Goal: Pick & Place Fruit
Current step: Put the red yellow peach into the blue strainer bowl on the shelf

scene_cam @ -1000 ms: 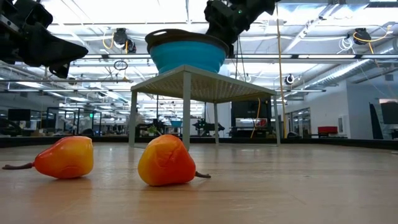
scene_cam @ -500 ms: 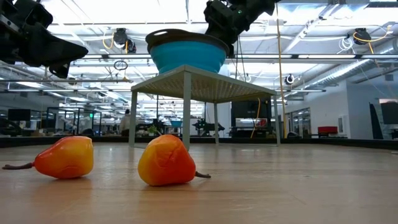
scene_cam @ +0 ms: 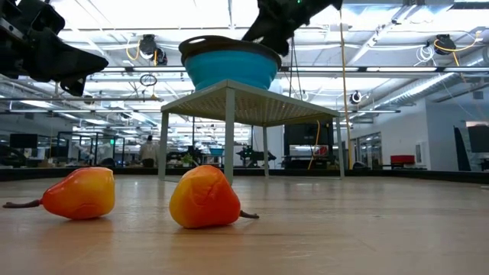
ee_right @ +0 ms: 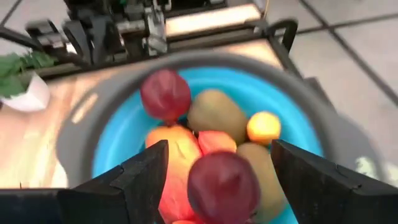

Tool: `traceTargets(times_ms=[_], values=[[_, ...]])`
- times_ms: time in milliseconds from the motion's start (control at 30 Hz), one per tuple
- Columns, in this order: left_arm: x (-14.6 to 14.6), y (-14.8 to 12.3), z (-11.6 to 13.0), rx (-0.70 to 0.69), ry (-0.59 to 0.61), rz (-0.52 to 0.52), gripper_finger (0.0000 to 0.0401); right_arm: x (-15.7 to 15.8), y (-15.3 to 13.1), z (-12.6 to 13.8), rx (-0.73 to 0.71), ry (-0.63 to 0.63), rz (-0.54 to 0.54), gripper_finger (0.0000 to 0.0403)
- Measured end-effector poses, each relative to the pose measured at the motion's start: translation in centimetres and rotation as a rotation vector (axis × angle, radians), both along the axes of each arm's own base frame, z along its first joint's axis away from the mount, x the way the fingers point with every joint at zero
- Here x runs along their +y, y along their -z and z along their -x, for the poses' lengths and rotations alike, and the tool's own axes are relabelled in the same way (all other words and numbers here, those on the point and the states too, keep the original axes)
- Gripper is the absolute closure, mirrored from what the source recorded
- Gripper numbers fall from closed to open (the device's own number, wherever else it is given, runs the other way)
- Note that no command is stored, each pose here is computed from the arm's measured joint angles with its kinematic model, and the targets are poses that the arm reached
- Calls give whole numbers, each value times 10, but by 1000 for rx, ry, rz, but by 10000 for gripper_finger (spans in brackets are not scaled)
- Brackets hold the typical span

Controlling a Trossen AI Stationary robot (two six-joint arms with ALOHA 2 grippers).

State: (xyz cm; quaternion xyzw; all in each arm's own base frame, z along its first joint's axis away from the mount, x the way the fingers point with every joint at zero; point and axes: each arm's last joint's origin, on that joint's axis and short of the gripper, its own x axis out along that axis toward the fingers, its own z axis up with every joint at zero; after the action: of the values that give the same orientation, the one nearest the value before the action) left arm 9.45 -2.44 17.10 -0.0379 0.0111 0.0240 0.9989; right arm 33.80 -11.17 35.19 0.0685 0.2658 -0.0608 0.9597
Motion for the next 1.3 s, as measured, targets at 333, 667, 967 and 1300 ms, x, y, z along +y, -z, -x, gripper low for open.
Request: traceTargets(times_ms=[333, 667, 967, 1300], values=[[0, 0, 0, 0, 0, -4, 377, 22, -40, 29, -101, 34, 67, 148], [0, 0, 0, 0, 0, -4, 377, 45, -59, 54, -106, 76, 88, 207], [0, 0, 0, 0, 0, -4, 377, 58, -69, 64, -143, 41, 92, 275], [0, 0, 0, -1, 0, -2, 377, 59, -71, 66, -151, 41, 81, 340]])
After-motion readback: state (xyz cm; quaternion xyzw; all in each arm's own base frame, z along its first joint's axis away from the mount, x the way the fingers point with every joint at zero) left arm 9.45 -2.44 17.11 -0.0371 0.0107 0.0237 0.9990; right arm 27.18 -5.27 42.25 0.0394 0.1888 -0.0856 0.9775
